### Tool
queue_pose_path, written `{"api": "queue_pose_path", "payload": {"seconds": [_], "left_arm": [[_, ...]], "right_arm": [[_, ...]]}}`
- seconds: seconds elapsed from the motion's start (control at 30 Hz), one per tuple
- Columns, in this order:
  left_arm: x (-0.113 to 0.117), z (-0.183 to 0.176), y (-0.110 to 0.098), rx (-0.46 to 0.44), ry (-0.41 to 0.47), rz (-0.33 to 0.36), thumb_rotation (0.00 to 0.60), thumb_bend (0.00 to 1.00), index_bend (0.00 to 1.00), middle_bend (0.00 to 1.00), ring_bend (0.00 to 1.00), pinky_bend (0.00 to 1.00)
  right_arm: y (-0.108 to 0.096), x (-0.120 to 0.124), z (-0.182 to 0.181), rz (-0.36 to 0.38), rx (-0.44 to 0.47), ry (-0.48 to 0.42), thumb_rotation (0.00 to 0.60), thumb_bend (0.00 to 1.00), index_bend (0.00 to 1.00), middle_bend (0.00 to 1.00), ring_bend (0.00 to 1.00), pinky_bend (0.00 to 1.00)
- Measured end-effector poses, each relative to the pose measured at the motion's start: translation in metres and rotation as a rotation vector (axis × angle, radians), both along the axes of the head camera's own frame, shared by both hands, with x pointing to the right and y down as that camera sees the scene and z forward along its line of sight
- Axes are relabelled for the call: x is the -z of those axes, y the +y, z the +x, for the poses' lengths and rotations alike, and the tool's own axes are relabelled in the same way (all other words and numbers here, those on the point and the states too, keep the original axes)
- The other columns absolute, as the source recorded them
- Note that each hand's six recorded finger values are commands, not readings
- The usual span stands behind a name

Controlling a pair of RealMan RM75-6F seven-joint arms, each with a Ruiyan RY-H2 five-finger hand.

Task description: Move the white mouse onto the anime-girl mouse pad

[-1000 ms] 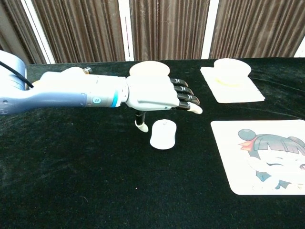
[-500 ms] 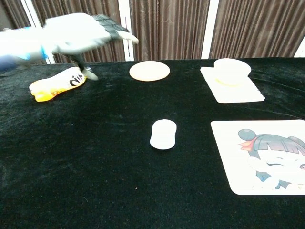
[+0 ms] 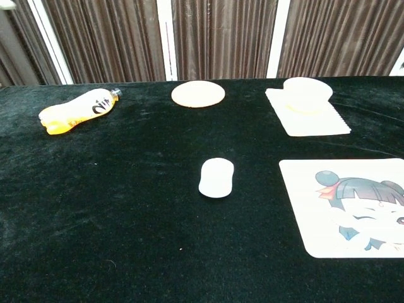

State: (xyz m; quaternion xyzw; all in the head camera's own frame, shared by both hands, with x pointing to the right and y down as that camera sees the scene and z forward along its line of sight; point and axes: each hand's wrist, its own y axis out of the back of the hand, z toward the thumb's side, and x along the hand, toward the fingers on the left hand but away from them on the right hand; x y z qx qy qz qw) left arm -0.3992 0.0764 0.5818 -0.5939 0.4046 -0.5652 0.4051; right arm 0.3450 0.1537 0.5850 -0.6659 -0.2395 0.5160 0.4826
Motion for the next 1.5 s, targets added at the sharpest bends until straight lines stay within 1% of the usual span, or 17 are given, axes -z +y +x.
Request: {"api": "queue_pose_path", "payload": {"seconds": [0.1,0.2,0.27,0.33,0.47,0.53,0.63,0.77,0.87,1.0,1.23,1.5], "left_arm": [[0.013,-0.030,0.020,0.124,-0.027,-0.003,0.600,0.00,0.00,0.00,0.00,0.00],[0.020,-0.047,0.034,0.185,-0.037,-0.011,0.600,0.00,0.00,0.00,0.00,0.00],[0.023,-0.051,0.035,0.191,-0.041,-0.009,0.600,0.00,0.00,0.00,0.00,0.00],[0.024,-0.052,0.036,0.191,-0.035,-0.005,0.600,0.00,0.00,0.00,0.00,0.00],[0.023,-0.054,0.040,0.187,-0.033,-0.019,0.600,0.00,0.00,0.00,0.00,0.00],[0.021,-0.056,0.040,0.182,-0.042,-0.023,0.600,0.00,0.00,0.00,0.00,0.00],[0.018,-0.057,0.041,0.171,-0.061,-0.031,0.600,0.00,0.00,0.00,0.00,0.00],[0.013,-0.055,0.042,0.164,-0.062,-0.041,0.600,0.00,0.00,0.00,0.00,0.00],[0.010,-0.055,0.041,0.161,-0.061,-0.047,0.600,0.00,0.00,0.00,0.00,0.00],[0.007,-0.056,0.041,0.160,-0.061,-0.056,0.600,0.00,0.00,0.00,0.00,0.00],[0.002,-0.056,0.039,0.165,-0.060,-0.066,0.600,0.00,0.00,0.00,0.00,0.00],[-0.002,-0.055,0.038,0.162,-0.062,-0.075,0.600,0.00,0.00,0.00,0.00,0.00]], "right_arm": [[-0.006,-0.008,-0.037,-0.032,0.154,-0.018,0.600,0.00,0.08,0.07,0.00,0.00],[-0.012,-0.016,-0.077,-0.047,0.308,-0.042,0.600,0.00,0.12,0.10,0.00,0.00],[-0.015,-0.020,-0.104,-0.045,0.409,-0.058,0.600,0.00,0.14,0.12,0.00,0.00],[-0.016,-0.025,-0.124,-0.037,0.486,-0.068,0.600,0.00,0.15,0.13,0.00,0.00],[-0.019,-0.036,-0.167,0.004,0.659,-0.079,0.600,0.00,0.16,0.13,0.00,0.00],[-0.021,-0.041,-0.182,0.027,0.720,-0.076,0.600,0.00,0.16,0.13,0.00,0.00],[-0.026,-0.052,-0.201,0.046,0.796,-0.051,0.600,0.00,0.16,0.13,0.00,0.00],[-0.034,-0.076,-0.222,0.045,0.906,0.034,0.600,0.00,0.16,0.13,0.00,0.00],[-0.034,-0.092,-0.231,0.033,0.970,0.083,0.600,0.00,0.17,0.13,0.00,0.00],[-0.030,-0.104,-0.236,0.016,1.014,0.111,0.600,0.00,0.17,0.13,0.00,0.00],[-0.030,-0.109,-0.243,0.013,1.029,0.113,0.600,0.00,0.17,0.13,0.00,0.00],[-0.036,-0.119,-0.248,0.005,1.016,0.129,0.600,0.00,0.17,0.13,0.00,0.00]]}}
